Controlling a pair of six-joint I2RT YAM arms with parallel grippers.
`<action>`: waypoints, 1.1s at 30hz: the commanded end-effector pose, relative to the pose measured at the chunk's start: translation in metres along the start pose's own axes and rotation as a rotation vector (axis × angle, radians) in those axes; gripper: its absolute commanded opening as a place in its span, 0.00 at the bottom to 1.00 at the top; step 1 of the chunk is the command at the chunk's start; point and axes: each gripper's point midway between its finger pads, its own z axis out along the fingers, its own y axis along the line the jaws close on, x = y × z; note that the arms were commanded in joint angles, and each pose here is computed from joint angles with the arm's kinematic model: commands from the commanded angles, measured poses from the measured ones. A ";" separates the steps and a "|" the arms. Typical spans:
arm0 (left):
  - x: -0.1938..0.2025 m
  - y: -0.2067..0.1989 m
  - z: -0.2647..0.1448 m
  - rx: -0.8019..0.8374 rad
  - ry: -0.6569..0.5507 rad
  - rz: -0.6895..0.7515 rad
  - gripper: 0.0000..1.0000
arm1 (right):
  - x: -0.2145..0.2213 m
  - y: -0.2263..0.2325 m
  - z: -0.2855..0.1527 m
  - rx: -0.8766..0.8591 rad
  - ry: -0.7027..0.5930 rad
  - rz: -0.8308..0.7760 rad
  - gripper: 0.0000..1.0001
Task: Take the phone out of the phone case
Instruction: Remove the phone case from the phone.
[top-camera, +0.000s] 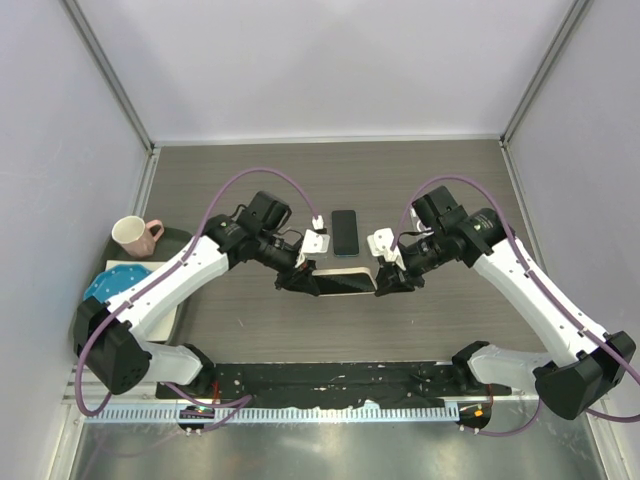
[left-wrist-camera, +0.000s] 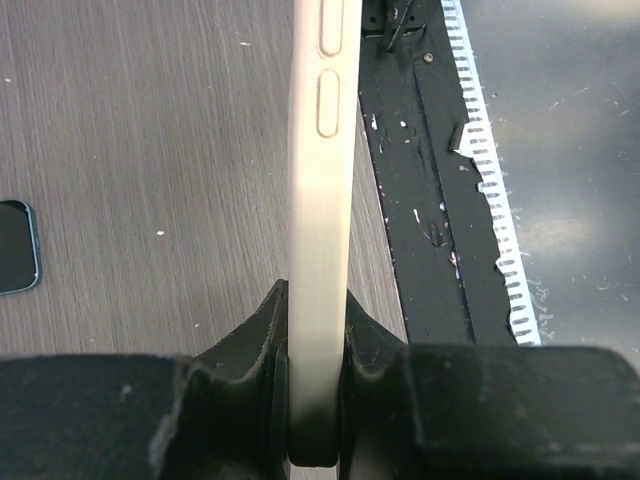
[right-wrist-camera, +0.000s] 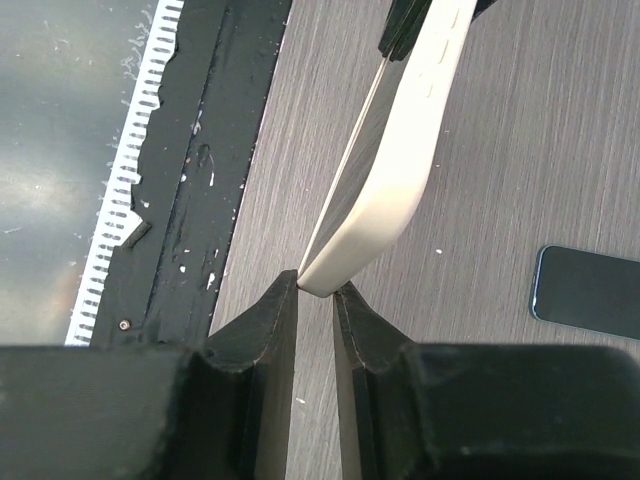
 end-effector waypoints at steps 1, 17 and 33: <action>-0.021 -0.005 -0.002 0.043 -0.068 0.055 0.00 | -0.016 0.000 -0.003 -0.001 -0.039 -0.038 0.21; -0.026 -0.042 -0.007 0.201 -0.144 0.158 0.00 | -0.036 0.001 0.007 -0.032 -0.197 -0.096 0.01; -0.037 -0.077 -0.019 0.295 -0.212 0.240 0.00 | -0.040 -0.002 0.012 -0.084 -0.227 -0.122 0.01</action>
